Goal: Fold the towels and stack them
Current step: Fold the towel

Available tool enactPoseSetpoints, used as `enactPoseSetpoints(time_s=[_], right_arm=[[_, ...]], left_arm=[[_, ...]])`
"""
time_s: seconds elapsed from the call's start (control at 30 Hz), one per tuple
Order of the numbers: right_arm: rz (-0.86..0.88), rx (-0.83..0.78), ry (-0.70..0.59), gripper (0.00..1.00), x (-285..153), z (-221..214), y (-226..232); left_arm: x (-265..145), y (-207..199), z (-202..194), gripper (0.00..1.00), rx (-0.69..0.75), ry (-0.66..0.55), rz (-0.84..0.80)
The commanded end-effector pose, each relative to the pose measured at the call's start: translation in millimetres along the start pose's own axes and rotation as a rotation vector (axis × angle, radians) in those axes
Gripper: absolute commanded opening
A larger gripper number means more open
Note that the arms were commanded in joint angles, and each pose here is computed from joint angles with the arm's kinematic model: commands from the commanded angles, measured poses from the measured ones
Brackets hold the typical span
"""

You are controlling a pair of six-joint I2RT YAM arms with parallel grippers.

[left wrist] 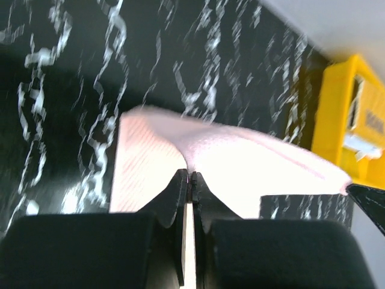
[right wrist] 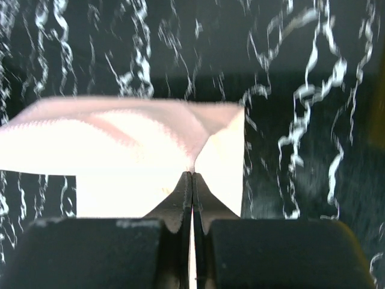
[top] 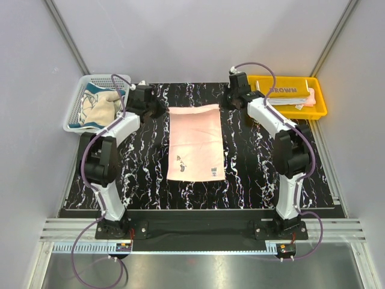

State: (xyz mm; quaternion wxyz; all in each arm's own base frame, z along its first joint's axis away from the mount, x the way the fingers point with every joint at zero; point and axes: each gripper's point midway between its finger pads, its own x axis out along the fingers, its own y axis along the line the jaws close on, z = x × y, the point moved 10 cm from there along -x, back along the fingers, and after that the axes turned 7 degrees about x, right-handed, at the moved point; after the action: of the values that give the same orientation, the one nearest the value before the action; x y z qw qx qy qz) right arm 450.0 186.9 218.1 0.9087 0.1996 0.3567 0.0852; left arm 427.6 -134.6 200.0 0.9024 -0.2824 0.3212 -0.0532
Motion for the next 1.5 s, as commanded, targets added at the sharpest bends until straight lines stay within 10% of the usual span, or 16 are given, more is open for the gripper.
enactPoseSetpoints(time_s=[0.0, 1.47], right_arm=[[0.076, 0.049, -0.060, 0.00, -42.8, 11.8, 10.3], [0.048, 0.118, 0.189, 0.00, -122.3, -145.9, -30.0]], left_arm=[[-35.8, -17.2, 10.5, 0.00, 0.007, -0.071, -0.103], [-124.9, 18.0, -122.7, 0.00, 0.093, 0.135, -0.077]])
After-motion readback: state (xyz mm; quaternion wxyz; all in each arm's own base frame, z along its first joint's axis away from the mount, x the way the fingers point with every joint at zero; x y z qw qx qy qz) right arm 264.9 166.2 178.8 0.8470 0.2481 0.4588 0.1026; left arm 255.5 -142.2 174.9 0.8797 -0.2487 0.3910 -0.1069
